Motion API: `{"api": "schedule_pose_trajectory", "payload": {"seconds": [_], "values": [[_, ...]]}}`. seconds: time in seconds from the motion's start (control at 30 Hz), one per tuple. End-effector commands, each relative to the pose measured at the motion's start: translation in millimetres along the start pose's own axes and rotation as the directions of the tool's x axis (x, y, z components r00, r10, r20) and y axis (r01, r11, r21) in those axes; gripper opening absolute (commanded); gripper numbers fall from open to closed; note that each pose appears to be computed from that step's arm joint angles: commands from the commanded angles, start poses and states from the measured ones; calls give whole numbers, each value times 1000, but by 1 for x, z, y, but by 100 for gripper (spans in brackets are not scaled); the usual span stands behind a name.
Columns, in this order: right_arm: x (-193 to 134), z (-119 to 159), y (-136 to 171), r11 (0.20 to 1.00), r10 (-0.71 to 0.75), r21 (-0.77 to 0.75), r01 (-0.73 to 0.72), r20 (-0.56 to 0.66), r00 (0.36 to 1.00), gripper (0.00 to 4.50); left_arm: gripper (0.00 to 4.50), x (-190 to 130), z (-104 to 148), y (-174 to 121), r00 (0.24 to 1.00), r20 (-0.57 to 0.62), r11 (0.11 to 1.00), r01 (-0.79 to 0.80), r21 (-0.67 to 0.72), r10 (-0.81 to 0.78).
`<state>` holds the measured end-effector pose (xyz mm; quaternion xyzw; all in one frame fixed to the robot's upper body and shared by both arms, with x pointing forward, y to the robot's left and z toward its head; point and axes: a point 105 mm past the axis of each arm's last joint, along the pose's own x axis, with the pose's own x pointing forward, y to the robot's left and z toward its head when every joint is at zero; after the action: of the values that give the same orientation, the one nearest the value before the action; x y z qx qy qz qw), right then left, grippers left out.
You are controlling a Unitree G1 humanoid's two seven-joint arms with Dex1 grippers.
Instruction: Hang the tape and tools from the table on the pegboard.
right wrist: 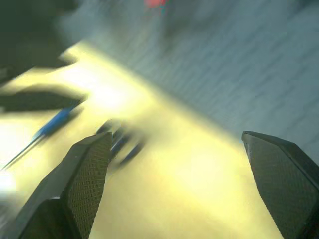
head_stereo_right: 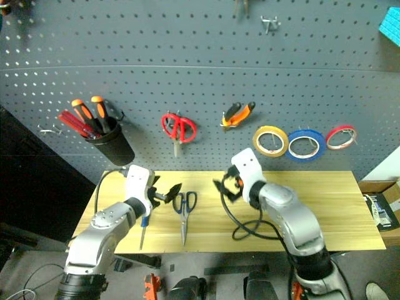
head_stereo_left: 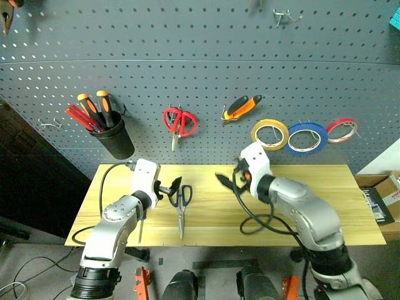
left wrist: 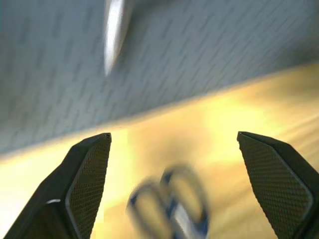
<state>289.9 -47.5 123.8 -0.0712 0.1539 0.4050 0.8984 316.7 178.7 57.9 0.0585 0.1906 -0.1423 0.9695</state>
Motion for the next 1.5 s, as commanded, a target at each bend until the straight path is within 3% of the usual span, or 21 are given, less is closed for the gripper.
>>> {"api": "schedule_pose_trajectory", "payload": {"seconds": [0.03, 0.3, 0.47, 0.67, 0.77, 0.83, 1.03, 1.1, 1.3, 1.5], "values": [[-12, 2, 28, 992, 129, 0, -129, -18, 991, 446, 429, 3, -25, -17, 991, -135, 1000, -5, -2, 5], [-17, -1, 42, 983, 182, -2, -183, -50, 982, 446, 429, 13, -69, -40, 936, -348, 998, -60, -33, 45], [-18, 2, 44, 981, 191, -7, -192, -47, 980, 446, 429, 26, -75, -36, 911, -394, 986, -158, -58, 123], [-19, 5, 42, 983, 182, -16, -183, -44, 982, 446, 429, 40, -77, -46, 904, -412, 979, -170, -109, 111], [-21, 5, 39, 986, 168, -10, -168, -43, 985, 450, 375, 41, -78, -43, 900, -416, 971, -199, -130, 129], [-22, 5, 35, 987, 158, -1, -158, -43, 986, 450, 310, 39, -79, -40, 901, -412, 974, -197, -110, 136], [-26, 2, 30, 989, 145, 5, -145, -57, 988, 450, 116, 37, -73, -36, 931, -349, 984, -148, -102, 104], [-28, 2, 28, 991, 135, -3, -135, -57, 989, 450, 72, 32, -68, -34, 947, -312, 990, -112, -81, 81], [-36, 14, 17, 994, 66, -87, -64, 24, 998, 450, 63, 3, -52, -15, 982, -182, 999, -51, 16, 53], [-50, 34, 19, 980, 63, -195, -26, 184, 981, 450, 63, -34, 10, -16, 980, 177, 955, 29, 297, -85]]}}
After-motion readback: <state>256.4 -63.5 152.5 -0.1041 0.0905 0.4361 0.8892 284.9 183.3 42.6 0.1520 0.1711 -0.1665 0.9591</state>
